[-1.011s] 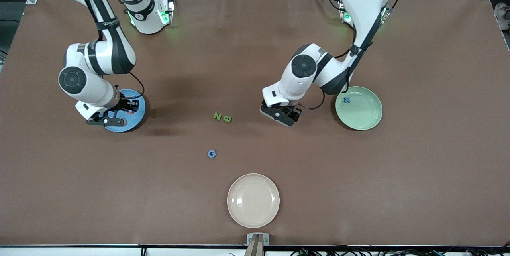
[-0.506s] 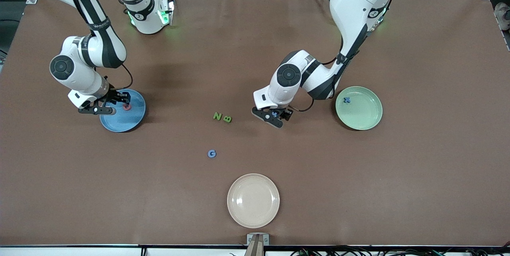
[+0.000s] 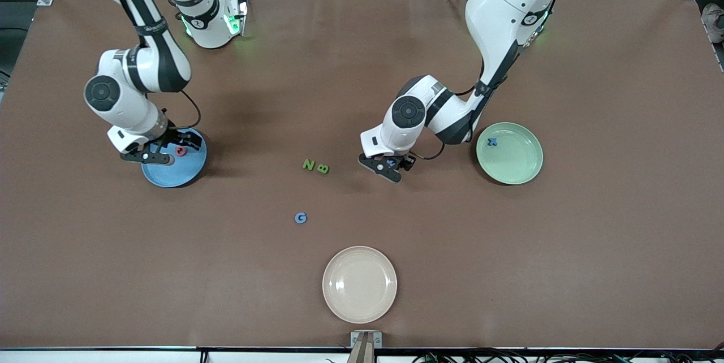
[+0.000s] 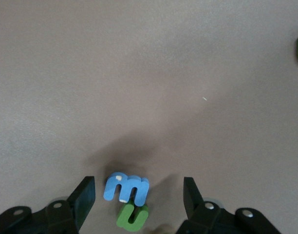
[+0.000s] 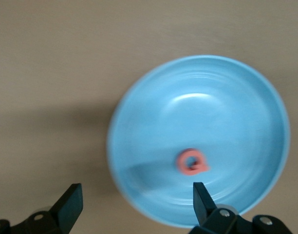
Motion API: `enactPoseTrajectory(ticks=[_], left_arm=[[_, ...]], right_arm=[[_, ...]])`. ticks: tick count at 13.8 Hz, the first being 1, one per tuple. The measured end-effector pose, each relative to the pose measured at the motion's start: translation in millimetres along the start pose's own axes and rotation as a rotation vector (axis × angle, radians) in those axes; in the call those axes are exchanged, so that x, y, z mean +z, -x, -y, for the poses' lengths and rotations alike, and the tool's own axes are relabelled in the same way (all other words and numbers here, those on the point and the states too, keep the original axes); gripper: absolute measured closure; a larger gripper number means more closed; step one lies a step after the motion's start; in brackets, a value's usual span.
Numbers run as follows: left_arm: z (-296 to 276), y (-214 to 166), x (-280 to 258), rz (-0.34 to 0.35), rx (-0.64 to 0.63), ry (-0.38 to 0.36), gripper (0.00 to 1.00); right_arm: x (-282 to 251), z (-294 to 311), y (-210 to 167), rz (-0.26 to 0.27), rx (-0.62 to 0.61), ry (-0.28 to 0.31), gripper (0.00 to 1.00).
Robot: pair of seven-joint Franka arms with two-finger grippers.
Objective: Sort uppercase to blue plate, lowercase to green plate
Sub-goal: 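Grasp the blue m with the left gripper while the right gripper reaches the N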
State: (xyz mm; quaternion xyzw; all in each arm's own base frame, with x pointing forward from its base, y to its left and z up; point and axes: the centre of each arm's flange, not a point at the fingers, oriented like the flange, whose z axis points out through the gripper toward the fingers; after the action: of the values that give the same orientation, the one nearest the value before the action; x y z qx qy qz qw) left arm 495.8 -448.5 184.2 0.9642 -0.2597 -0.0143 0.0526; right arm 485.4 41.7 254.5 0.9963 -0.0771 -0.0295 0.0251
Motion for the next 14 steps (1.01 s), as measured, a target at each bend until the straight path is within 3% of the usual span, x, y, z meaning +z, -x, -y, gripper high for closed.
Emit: enactPoseTrajectory(ticks=[6,10,14], left_arm=[[0,3,10,0.021,0.001,-0.003,0.21],[1,4,11,0.025,-0.001,-0.005,0.24],[2,4,12,0.027,-0.002,-0.006,0.36]], right_arm=[[-43,119,13,-0.033,0.313,-0.042,0.0],[-59,171,13,-0.023,0.343,-0.028,0.0],[-37,219,28,-0.042,0.277,-0.035,0.0]])
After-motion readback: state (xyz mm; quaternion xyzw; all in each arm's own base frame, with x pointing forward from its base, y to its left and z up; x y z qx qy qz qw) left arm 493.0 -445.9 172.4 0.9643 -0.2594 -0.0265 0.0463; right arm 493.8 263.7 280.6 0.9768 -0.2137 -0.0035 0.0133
